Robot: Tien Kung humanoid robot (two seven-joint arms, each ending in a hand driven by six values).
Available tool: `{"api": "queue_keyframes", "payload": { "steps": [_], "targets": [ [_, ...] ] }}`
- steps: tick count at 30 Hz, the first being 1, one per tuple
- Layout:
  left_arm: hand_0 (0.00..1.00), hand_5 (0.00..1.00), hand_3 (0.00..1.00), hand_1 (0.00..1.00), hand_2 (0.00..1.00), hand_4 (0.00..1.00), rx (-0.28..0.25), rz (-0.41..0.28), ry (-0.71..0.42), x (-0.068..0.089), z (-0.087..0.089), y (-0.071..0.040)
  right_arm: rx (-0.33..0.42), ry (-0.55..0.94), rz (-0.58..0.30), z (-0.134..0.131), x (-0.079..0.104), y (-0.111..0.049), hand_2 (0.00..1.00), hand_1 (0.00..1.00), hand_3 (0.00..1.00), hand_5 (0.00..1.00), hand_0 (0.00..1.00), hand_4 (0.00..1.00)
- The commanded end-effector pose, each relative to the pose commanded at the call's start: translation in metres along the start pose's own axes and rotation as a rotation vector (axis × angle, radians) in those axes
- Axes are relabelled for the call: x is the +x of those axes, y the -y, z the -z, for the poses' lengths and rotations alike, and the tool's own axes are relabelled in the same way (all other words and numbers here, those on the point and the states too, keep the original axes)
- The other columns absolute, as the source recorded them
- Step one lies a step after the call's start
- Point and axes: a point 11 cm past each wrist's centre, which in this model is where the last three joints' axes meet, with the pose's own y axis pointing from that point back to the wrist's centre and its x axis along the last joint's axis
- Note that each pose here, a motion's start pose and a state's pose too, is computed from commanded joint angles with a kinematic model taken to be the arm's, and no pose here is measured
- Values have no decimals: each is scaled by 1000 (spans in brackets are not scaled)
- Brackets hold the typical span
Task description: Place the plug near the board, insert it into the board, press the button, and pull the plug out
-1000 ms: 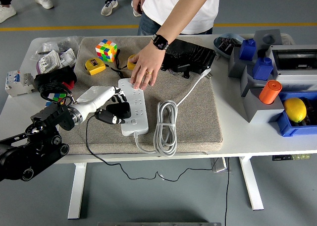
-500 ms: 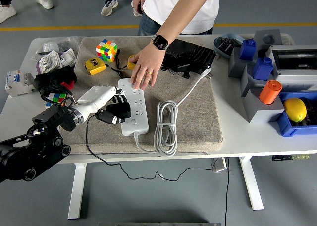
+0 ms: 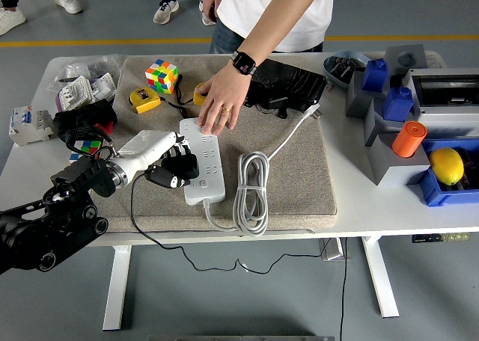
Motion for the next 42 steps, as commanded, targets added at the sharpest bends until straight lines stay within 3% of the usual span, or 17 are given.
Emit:
{"api": "queue_keyframes", "payload": {
  "steps": [23, 30, 42],
  "targets": [
    [245, 94, 492, 303, 345, 875, -75, -65, -127, 13, -9, -2, 0, -2, -1, -1, 0, 0, 705, 707, 596, 573, 708, 998],
    [237, 98, 489, 303, 345, 875, -64, -69, -224, 12, -3, -2, -2, -4, -1, -1, 0, 0, 705, 707, 596, 572, 707, 998],
    [230, 102, 488, 297, 341, 872, -73, -55, -285, 0, -7, 0, -6, 11, -14, -5, 5, -2, 705, 707, 595, 569, 708, 998]
  ]
}}
